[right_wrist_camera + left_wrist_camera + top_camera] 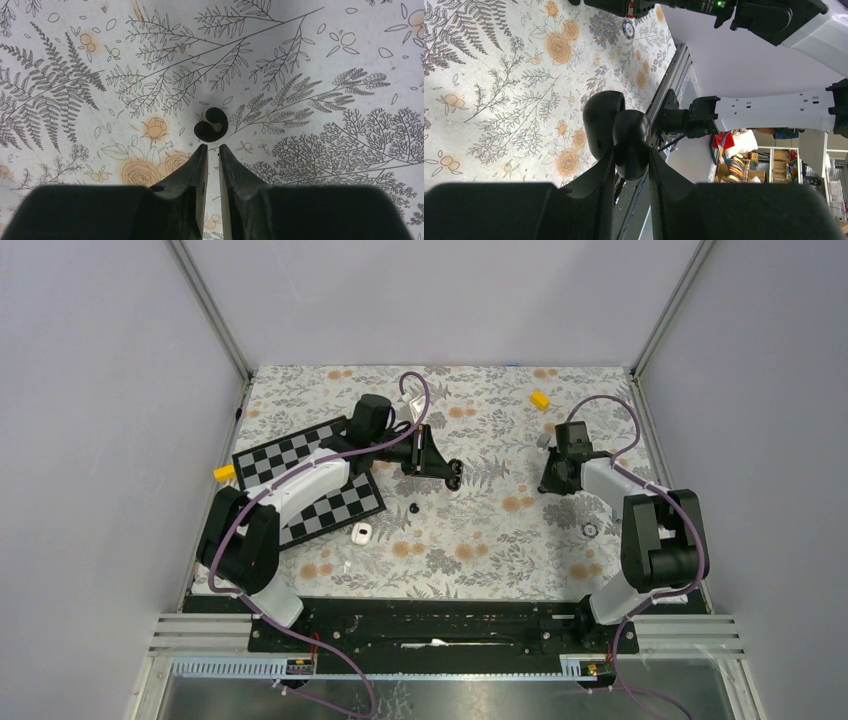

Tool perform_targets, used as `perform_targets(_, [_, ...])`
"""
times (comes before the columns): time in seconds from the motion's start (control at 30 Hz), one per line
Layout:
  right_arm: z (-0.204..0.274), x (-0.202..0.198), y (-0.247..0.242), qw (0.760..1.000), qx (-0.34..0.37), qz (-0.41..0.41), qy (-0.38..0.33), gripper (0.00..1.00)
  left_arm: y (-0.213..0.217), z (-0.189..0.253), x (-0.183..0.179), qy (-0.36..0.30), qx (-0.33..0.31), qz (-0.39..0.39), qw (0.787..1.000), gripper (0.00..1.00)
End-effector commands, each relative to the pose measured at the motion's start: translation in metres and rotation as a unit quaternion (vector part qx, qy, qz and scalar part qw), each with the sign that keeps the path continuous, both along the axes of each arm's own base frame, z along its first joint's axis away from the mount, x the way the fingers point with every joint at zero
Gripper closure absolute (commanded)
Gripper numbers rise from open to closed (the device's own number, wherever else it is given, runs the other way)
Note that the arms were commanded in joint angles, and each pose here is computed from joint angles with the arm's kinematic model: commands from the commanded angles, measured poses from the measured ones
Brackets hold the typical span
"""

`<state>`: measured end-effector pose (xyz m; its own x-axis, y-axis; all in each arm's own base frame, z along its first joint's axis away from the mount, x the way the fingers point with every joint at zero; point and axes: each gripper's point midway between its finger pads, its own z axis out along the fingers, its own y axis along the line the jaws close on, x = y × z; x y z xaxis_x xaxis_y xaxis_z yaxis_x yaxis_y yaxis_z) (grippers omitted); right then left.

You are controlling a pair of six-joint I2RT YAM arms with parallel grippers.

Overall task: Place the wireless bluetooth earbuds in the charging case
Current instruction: Pick up the right earbud from the center of the board.

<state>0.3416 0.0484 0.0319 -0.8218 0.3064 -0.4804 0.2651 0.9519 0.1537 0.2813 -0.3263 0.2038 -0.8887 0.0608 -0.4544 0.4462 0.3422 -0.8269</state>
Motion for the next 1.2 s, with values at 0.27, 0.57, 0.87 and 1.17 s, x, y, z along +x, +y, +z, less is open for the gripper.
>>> perform_targets(0.27, [-0.001, 0.027, -0.01, 1.0, -0.028, -0.005, -0.011, 0.77, -0.004, 0.006, 0.008, -0.02, -0.01, -0.005, 1.0, 1.0])
perform_targets(0.57, [-0.009, 0.029, -0.005, 1.0, -0.016, -0.006, -0.001, 0.69, -0.004, 0.008, 0.009, -0.022, -0.008, -0.004, 1.0, 1.0])
perform_targets(0.87, [-0.016, 0.028, 0.003, 1.0, 0.011, -0.016, 0.004, 0.64, -0.003, 0.007, 0.009, -0.022, -0.006, -0.003, 1.0, 1.0])
perform_targets(1.17, [-0.01, 0.035, 0.01, 0.999, 0.029, -0.012, -0.006, 0.84, -0.003, 0.009, 0.008, -0.031, -0.003, -0.004, 1.0, 1.0])
